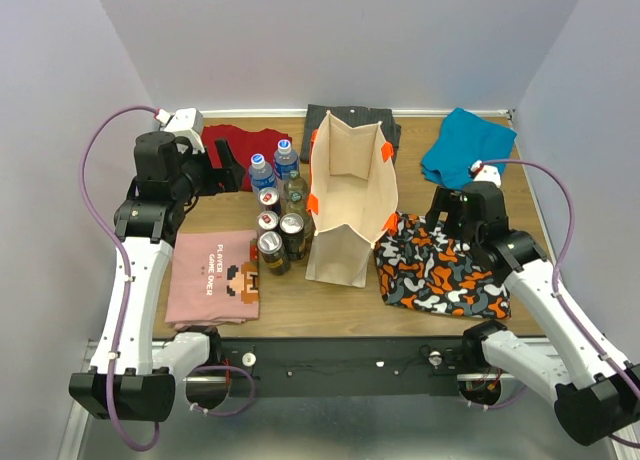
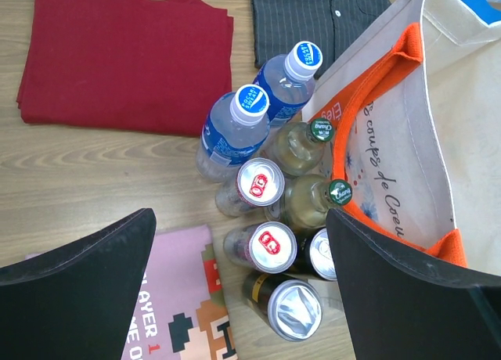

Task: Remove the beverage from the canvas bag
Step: Reset both arms

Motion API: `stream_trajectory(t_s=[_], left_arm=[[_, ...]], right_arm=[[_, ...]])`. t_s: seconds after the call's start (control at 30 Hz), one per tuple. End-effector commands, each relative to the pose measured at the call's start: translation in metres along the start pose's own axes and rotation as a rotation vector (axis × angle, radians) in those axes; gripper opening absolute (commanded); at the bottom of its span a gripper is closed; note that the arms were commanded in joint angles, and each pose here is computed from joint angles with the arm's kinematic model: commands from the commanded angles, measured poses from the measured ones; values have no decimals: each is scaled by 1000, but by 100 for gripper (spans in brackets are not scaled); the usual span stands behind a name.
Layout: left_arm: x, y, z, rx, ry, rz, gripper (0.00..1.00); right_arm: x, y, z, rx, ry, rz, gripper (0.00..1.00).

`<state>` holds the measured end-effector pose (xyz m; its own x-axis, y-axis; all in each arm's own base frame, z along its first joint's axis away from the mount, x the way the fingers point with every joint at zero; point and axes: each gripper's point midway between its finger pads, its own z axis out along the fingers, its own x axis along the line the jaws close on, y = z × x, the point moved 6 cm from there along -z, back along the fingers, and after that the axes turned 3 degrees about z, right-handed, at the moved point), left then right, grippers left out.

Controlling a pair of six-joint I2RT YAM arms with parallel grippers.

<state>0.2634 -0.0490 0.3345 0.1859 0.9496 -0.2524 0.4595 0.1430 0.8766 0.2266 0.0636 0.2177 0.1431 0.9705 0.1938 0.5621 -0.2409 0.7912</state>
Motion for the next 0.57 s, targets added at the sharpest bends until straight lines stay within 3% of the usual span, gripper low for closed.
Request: stream_trajectory(t_s=[0.0, 0.33, 0.53], left_arm=[[3, -3, -3, 4, 19, 9, 99], [4, -3, 7, -31, 2, 0, 99], [10, -4, 12, -29, 51, -8, 99]], right_arm=[[-11, 3, 7, -43, -117, 35, 99], [-48, 9, 20, -264, -458, 190, 100], [-64, 5, 21, -390, -553, 234, 100]])
